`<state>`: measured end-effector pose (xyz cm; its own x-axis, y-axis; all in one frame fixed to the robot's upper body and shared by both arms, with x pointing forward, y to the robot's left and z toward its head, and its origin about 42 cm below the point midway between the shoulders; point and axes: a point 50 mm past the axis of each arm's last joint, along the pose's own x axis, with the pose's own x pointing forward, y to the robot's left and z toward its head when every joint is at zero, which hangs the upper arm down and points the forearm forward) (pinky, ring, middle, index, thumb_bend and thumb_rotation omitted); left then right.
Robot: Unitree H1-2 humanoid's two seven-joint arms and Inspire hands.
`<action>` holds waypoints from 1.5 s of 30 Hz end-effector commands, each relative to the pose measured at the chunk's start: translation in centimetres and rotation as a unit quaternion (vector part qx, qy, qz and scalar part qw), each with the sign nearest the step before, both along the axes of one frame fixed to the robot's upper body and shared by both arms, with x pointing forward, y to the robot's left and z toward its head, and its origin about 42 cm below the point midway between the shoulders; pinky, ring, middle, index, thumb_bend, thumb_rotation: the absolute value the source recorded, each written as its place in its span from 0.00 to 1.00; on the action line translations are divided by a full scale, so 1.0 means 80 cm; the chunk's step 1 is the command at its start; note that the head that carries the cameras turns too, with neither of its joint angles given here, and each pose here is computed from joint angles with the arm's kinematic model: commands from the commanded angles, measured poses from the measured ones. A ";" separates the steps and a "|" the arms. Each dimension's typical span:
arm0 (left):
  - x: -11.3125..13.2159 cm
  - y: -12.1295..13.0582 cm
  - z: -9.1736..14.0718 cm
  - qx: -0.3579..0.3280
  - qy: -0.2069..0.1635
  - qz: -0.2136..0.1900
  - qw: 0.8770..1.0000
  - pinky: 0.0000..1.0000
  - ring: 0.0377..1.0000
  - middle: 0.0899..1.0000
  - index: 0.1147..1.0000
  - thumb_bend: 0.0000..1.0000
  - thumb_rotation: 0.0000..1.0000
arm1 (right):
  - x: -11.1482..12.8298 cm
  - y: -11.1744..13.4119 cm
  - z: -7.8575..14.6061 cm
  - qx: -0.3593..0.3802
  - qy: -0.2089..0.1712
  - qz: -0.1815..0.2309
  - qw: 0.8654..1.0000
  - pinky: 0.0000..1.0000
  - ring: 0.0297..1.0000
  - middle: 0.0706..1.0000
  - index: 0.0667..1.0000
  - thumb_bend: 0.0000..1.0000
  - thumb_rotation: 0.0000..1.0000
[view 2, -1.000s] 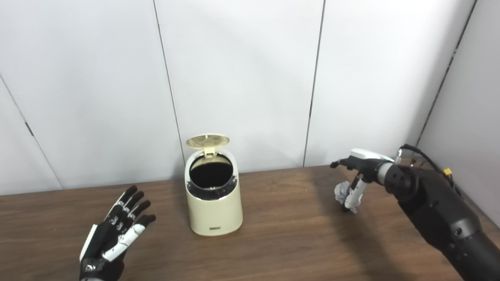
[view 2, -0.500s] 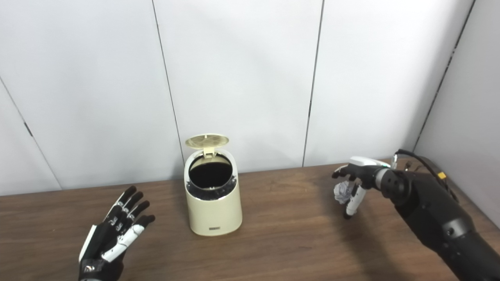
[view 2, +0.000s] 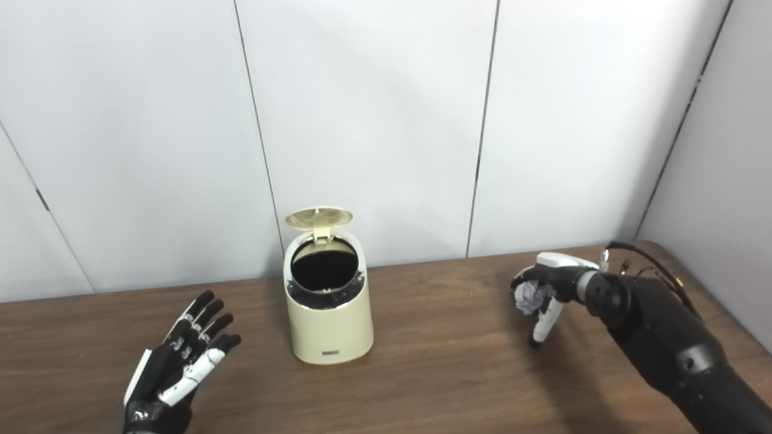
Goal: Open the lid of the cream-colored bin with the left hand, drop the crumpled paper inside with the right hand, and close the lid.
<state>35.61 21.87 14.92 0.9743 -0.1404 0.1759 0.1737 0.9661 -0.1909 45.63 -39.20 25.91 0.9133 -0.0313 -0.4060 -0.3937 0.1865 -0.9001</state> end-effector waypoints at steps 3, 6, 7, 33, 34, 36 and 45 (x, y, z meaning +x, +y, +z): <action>0.006 0.001 0.027 0.005 -0.042 -0.003 0.999 0.76 0.89 0.92 0.96 0.70 0.19 | 0.007 -0.007 0.022 0.008 -0.052 -0.004 0.999 0.64 0.67 0.71 0.71 0.74 0.01; 0.006 0.002 0.027 0.007 -0.042 -0.002 0.999 0.75 0.89 0.92 0.96 0.71 0.19 | 0.007 -0.009 0.018 0.016 -0.075 0.004 0.997 0.62 0.60 0.53 0.46 0.55 0.01; 0.006 0.002 0.026 0.008 -0.042 -0.002 0.999 0.75 0.88 0.92 0.95 0.71 0.19 | 0.007 -0.009 0.016 0.021 -0.086 0.007 0.996 0.56 0.54 0.49 0.45 0.53 0.00; 0.008 -0.003 0.022 0.018 -0.042 -0.014 0.999 0.73 0.89 0.93 0.96 0.69 0.15 | -0.015 0.033 0.115 0.025 -0.208 0.068 0.975 0.33 0.38 0.45 0.48 0.50 0.00; 0.009 -0.004 0.021 0.017 -0.042 -0.014 0.999 0.73 0.89 0.93 0.96 0.68 0.14 | -0.018 0.039 0.123 0.024 -0.209 0.071 0.975 0.37 0.39 0.45 0.48 0.50 0.00; 0.009 -0.005 0.021 0.017 -0.043 -0.016 0.999 0.73 0.89 0.93 0.96 0.67 0.12 | -0.022 0.052 0.139 0.019 -0.212 0.084 0.973 0.39 0.41 0.47 0.46 0.50 0.00; 0.010 -0.009 0.019 0.018 -0.043 -0.018 0.999 0.73 0.91 0.95 0.97 0.65 0.09 | -0.031 0.087 0.166 0.035 -0.238 0.149 0.959 0.37 0.42 0.48 0.45 0.50 0.00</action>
<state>35.55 21.45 14.61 0.9707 -0.1744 0.1655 0.2018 0.9653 -0.1659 43.33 -32.83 35.37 0.9734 0.2256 -0.0401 -0.0870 0.2022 -0.9755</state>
